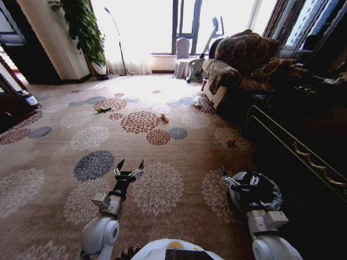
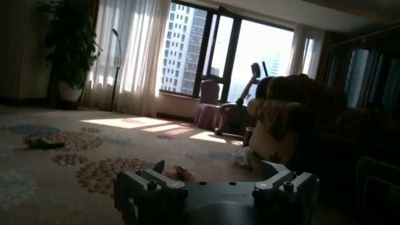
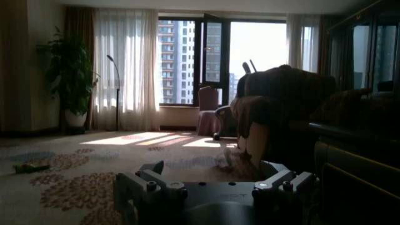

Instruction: Pick up the trash from the ground and place it into the trash bin.

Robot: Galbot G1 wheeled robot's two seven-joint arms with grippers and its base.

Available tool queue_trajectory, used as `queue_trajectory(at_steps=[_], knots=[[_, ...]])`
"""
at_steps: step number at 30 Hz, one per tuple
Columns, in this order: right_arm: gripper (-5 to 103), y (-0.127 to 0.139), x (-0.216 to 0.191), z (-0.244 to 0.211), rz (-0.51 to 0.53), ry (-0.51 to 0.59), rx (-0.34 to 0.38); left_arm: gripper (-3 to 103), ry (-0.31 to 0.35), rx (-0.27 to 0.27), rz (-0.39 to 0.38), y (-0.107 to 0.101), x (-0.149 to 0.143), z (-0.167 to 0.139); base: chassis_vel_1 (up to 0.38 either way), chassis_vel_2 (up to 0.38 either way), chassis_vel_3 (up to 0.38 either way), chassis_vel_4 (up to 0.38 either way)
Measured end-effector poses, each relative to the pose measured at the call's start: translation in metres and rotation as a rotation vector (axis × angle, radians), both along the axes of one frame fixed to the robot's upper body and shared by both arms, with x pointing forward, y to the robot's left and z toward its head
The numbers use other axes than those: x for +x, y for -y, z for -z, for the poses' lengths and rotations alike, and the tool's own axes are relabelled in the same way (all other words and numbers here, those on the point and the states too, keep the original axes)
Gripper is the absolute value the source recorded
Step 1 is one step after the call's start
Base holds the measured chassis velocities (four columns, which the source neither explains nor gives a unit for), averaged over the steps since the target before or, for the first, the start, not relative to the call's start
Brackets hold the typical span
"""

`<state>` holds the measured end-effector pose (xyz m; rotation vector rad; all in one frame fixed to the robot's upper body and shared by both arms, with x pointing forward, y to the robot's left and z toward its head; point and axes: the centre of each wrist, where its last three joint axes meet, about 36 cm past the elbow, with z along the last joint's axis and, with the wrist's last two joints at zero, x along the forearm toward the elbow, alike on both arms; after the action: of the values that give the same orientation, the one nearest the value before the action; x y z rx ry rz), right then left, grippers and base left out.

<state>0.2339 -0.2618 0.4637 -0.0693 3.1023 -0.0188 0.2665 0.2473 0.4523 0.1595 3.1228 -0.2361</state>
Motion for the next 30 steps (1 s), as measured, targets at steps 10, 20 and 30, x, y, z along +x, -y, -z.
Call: queue_trajectory(at_steps=[10, 20, 30], knots=[[100, -0.002, -0.002, 0.001, -0.021, 0.02, 0.005, 100, 0.0, -0.001, -0.001, 0.0, 0.0, 0.0, -0.302, -0.319, 0.298, 0.31], [100, 0.0, -0.012, 0.005, -0.056, -0.019, -0.013, 100, -0.002, 0.0, -0.003, 0.0, -0.001, 0.0, -0.274, -0.252, 0.27, 0.251], [100, -0.003, -0.007, -0.002, -0.103, -0.151, -0.056, 100, -0.011, 0.002, -0.012, -0.002, -0.001, 0.004, 0.033, 0.012, -0.014, -0.019]])
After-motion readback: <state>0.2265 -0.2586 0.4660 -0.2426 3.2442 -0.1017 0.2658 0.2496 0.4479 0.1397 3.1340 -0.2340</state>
